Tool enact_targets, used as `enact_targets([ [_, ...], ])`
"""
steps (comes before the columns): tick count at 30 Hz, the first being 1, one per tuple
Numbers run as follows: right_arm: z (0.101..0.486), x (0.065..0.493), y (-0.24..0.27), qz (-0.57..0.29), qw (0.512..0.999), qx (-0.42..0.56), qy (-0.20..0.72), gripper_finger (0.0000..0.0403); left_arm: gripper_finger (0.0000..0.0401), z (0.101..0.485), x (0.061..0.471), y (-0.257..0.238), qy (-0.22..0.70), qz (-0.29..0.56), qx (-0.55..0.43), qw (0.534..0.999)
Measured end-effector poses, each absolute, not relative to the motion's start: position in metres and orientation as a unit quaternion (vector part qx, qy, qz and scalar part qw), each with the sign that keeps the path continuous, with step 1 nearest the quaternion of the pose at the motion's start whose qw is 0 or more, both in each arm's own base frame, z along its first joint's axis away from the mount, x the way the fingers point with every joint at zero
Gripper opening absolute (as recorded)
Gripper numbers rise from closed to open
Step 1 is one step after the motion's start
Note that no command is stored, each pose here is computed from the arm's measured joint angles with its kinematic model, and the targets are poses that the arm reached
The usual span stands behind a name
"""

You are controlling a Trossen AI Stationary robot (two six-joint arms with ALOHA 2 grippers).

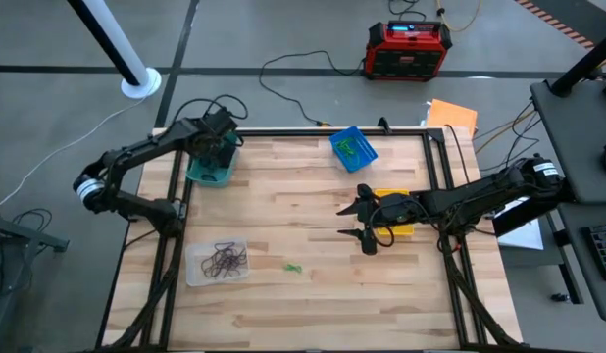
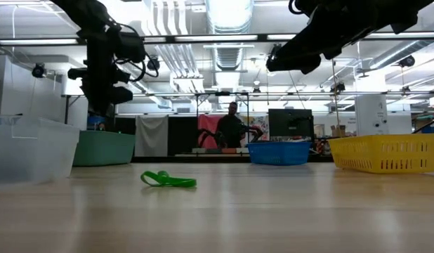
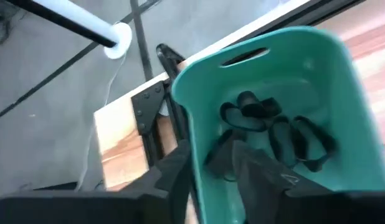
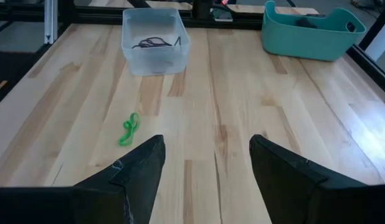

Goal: Sort rubber bands into baskets

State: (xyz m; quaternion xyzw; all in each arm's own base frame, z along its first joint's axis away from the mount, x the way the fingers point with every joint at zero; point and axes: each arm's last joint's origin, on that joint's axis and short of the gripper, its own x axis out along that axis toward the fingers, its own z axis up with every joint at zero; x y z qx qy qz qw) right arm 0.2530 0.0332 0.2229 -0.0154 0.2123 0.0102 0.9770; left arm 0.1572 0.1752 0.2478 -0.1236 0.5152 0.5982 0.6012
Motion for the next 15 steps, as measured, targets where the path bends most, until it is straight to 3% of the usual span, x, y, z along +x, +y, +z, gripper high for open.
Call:
enact_targets([
  [3,0.223,0.253,0.033,0.01,0.977,-0.014,0.214,0.0228,0.0124,0.252,0.17,0.159,0.496,0.545,-0.151,0.659],
  [9,0.221,0.252,0.033,0.01,0.975,-0.016,0.223,0.0228,0.0141,0.259,0.232,0.077,0.435,0.269,-0.103,0.853],
  [11,0.221,0.252,0.033,0.01,0.974,-0.015,0.224,0.0228,0.014,0.255,0.246,0.037,0.435,0.172,-0.043,0.883],
  [15,0.221,0.252,0.033,0.009,0.974,-0.009,0.225,0.0228,0.0137,0.238,0.255,-0.038,0.437,0.048,0.067,0.896],
])
